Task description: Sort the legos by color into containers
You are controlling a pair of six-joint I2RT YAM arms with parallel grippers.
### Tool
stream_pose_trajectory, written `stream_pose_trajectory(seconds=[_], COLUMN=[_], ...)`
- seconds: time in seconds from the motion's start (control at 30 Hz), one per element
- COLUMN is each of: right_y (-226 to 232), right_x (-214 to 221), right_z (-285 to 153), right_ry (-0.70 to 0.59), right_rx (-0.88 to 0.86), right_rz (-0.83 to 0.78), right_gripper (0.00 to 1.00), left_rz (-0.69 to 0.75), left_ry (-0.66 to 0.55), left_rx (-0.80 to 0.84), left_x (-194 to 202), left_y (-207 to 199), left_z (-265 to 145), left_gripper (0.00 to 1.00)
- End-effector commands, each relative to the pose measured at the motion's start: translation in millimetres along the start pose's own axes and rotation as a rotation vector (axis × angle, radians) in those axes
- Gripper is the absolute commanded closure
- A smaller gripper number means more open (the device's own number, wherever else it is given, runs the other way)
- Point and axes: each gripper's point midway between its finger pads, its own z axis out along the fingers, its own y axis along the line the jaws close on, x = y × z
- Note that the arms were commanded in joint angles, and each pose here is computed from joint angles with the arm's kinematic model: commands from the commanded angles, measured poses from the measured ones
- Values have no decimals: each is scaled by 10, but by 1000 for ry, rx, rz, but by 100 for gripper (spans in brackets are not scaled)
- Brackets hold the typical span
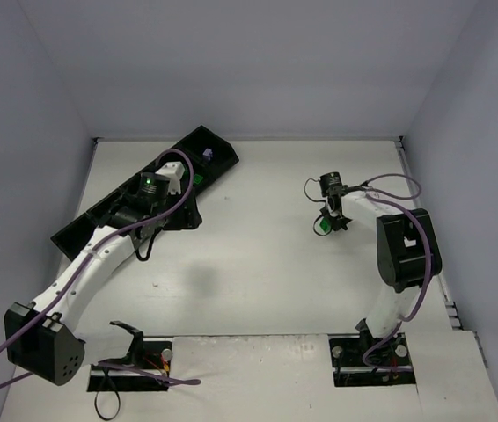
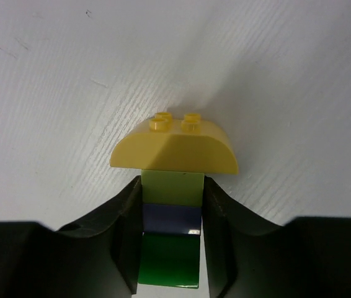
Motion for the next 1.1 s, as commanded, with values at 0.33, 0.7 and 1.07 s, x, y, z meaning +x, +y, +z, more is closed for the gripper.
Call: stream_pose_trajectory(seconds=[0.33, 0.7, 1.07], right_y=[717, 745, 557], right_x=[203, 680, 837], right_z=[-1004, -2619, -3230], right_ry=[-252, -361, -377], right_rx=[-551, -1451, -1736], right_rz=[-769, -1184, -1319], right_gripper=[100, 100, 100], left_rz=[38, -22, -82], left_ry=[-119, -172, -77], left_rx=[118, 502, 697], left_x=[-425, -764, -716], left_y=[-318, -1084, -1663], left_z=[-305, -627, -605], left_gripper=[41, 29, 27])
